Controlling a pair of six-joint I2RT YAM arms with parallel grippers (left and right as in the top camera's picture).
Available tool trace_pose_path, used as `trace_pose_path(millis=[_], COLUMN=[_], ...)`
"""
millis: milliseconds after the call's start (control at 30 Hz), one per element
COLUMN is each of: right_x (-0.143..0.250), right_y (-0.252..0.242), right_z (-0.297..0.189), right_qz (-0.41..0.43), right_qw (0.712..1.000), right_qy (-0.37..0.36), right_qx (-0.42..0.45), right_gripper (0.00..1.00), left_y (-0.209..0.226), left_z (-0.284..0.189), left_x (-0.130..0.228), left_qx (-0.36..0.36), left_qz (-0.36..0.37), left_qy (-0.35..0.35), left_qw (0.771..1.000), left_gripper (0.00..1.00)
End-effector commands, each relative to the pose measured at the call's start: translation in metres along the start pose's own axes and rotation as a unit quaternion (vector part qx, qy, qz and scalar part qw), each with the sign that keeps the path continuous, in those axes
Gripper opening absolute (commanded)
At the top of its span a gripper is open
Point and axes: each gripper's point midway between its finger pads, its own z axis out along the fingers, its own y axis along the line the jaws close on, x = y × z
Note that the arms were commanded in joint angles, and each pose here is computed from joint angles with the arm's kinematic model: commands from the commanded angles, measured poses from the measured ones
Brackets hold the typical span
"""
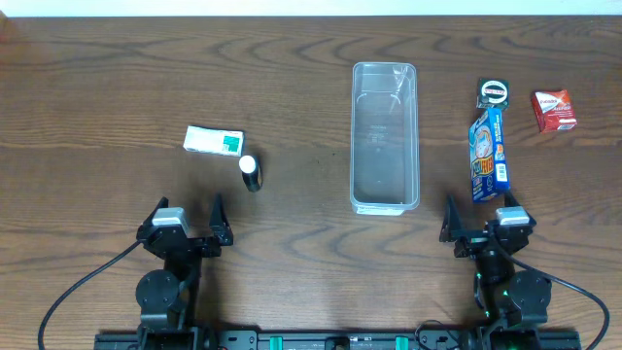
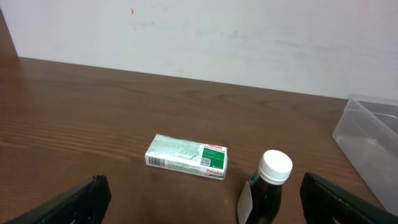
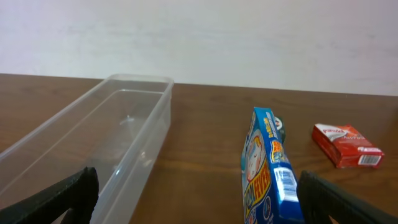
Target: Pack container
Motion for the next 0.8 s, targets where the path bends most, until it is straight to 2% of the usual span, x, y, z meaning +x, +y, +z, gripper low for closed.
trace_pose_path(millis=[0, 167, 267, 333, 433, 500, 600, 700, 767], right_x=[-0.017, -0.021, -0.039, -0.062, -0.107, -0.129, -0.153, -0.173, -0.179], right_y=[0.008, 0.053, 0.072, 0.084, 0.098, 0.1, 0.099, 0.095, 0.076], right_z=[-0.001, -0.01, -0.02, -0.031, -0.059, -0.071, -0.078, -0.073, -0.052], right_qz=[0.006, 0.097, 0.156, 0.15, 0.098, 0.085, 0.061, -0.01, -0.018], right_qw=[0.999, 0.982, 0.96, 0.948, 0.922, 0.913, 0.916, 0.935, 0.963], right_qy=[-0.035, -0.026, -0.042, -0.083, -0.183, -0.218, -0.229, -0.21, -0.15], right_qx=[-0.023, -0.161, -0.227, -0.27, -0.327, -0.334, -0.324, -0.286, -0.223], right_gripper=[0.99, 0.99, 0.99, 0.99, 0.99, 0.99, 0.99, 0.99, 0.99], left_y=[0.002, 0.002, 0.002, 0.002, 0.002, 0.002, 0.002, 0.002, 0.002], left_z=[0.002, 0.002, 0.002, 0.002, 0.002, 0.002, 0.002, 0.002, 0.002], left_x=[0.018, 0.018, 0.018, 0.018, 0.018, 0.018, 0.018, 0.018, 0.018], left_qx=[0.0, 0.0, 0.0, 0.0, 0.0, 0.0, 0.0, 0.0, 0.0], left_qz=[0.002, 0.002, 0.002, 0.002, 0.002, 0.002, 0.002, 0.002, 0.002], left_qy=[0.021, 0.021, 0.021, 0.021, 0.021, 0.021, 0.021, 0.021, 0.021], left_qw=[1.0, 1.0, 1.0, 1.0, 1.0, 1.0, 1.0, 1.0, 1.0], left_gripper=[0.98, 0.98, 0.98, 0.98, 0.98, 0.98, 0.98, 0.98, 0.98])
